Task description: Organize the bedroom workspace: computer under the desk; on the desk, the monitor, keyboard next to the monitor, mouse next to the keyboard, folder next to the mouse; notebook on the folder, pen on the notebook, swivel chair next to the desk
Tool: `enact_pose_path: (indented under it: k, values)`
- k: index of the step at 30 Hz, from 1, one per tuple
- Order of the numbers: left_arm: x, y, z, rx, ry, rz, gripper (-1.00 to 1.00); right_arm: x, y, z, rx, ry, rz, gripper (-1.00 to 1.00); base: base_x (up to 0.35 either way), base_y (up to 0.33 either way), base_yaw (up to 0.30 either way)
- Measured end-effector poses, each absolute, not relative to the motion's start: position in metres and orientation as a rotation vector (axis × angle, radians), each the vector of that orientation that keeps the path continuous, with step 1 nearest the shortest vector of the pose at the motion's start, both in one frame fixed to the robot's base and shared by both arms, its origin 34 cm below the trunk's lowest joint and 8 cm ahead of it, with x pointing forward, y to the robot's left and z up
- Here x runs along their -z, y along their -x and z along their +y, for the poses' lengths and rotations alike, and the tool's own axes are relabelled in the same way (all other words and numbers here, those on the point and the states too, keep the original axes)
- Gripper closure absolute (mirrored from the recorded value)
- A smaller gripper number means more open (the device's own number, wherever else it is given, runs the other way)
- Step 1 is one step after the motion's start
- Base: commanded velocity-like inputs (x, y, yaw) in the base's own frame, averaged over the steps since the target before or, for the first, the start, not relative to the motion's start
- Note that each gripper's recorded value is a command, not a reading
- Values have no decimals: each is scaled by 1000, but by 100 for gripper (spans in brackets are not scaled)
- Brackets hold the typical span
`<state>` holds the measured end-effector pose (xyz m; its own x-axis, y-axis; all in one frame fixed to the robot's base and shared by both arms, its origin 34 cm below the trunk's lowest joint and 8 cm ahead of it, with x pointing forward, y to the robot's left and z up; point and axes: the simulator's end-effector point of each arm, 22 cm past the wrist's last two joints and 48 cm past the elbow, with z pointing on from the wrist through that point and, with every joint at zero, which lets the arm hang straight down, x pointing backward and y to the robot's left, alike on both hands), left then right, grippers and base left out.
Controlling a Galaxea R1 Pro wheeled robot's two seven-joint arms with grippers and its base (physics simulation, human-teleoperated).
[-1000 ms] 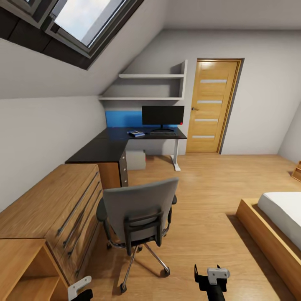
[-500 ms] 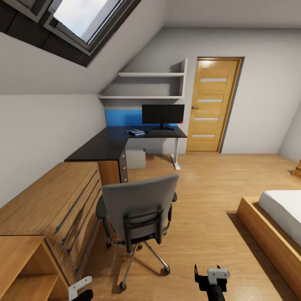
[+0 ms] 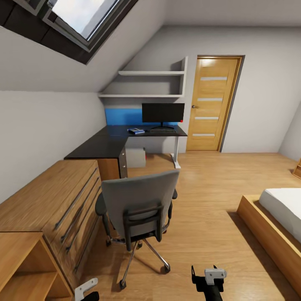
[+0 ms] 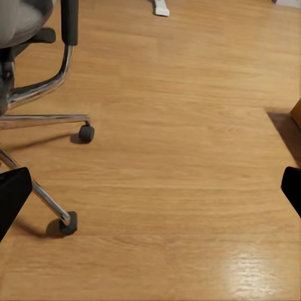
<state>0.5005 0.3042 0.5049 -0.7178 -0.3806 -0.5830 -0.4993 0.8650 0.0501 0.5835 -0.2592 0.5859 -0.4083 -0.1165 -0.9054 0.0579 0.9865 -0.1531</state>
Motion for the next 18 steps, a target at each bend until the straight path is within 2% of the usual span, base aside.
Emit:
enact_pose_path:
  k: [18]
  values:
    - [-468,-491,303,-283,620,2477,-100,-551,-580,-254,164,63,1988,-100,0,0,0]
